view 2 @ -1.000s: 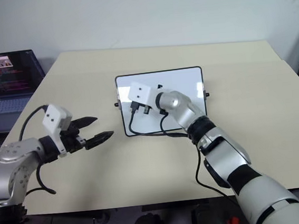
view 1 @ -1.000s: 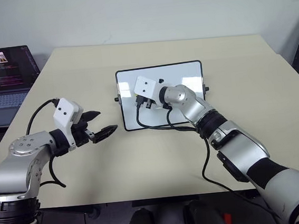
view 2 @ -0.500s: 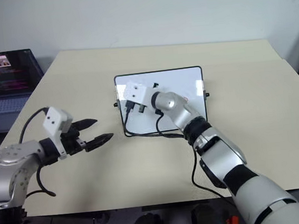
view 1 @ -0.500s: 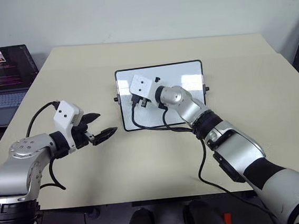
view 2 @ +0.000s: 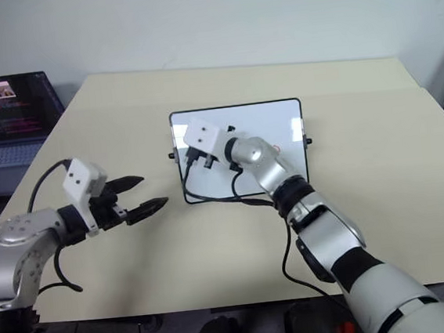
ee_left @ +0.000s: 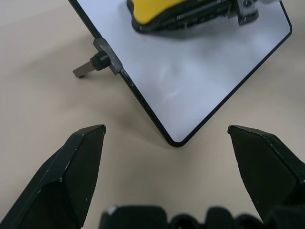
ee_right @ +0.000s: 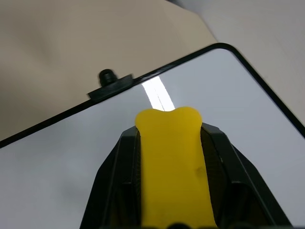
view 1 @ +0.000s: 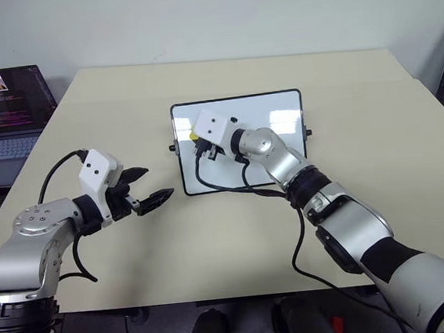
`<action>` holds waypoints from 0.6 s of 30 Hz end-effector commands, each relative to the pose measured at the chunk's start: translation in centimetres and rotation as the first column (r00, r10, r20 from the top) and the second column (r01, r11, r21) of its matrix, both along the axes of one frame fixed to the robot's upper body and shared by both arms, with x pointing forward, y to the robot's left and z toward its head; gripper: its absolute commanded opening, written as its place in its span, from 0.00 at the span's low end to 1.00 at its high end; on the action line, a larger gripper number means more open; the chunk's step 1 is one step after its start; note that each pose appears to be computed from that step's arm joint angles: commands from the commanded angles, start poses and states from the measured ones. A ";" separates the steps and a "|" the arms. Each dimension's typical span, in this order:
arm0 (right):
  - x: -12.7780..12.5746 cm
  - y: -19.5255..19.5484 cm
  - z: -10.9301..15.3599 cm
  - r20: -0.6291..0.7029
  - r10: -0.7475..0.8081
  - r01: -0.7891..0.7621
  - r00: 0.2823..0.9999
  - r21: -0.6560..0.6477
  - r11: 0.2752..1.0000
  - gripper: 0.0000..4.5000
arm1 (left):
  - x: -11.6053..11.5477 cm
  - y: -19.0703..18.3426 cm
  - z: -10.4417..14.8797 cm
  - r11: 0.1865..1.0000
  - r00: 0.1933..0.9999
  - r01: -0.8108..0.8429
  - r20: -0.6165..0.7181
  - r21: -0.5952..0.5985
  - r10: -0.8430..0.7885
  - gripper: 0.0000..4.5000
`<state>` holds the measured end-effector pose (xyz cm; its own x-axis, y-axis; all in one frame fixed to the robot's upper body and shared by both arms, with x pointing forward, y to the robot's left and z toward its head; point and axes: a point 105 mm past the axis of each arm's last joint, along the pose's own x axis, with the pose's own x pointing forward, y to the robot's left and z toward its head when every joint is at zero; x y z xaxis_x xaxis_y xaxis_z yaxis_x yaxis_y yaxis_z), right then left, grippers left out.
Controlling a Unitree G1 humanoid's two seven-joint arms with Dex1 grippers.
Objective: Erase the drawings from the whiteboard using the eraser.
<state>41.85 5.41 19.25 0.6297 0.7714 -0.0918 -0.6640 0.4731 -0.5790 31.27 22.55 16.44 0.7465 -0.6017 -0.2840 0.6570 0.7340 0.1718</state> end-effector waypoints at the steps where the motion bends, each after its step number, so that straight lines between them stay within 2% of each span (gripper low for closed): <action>1: -1.4 -0.2 4.1 0.013 0.056 -0.058 0.998 0.186 0.981 0.29 | 0.3 -0.7 1.7 1.000 0.996 0.015 0.090 -0.008 -0.015 1.00; 5: -3.6 -1.5 5.2 -0.023 0.100 -0.089 0.995 0.292 0.952 0.29 | 0.3 -1.6 1.8 0.999 0.994 0.049 0.097 -0.018 -0.047 1.00; 9: -6.1 -3.4 4.8 -0.054 0.120 -0.098 0.991 0.315 0.944 0.29 | 0.5 -2.2 2.0 0.997 0.992 0.068 0.104 -0.024 -0.066 1.00; 13: -7.9 -6.2 3.1 -0.111 0.086 -0.050 0.990 0.293 0.955 0.29 | 0.4 -2.9 2.0 0.995 0.990 0.100 0.100 -0.020 -0.097 1.00; 18: -9.9 -10.8 -0.3 -0.199 -0.019 0.067 0.980 0.236 0.969 0.29 | 0.6 -3.6 2.2 0.992 0.987 0.125 0.105 -0.023 -0.122 1.00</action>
<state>32.71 -4.69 17.57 0.6424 0.7627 -0.0744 -0.7473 0.6019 -0.2815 31.87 19.72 17.32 0.7028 -0.6740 -0.2274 0.7107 0.6789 0.1844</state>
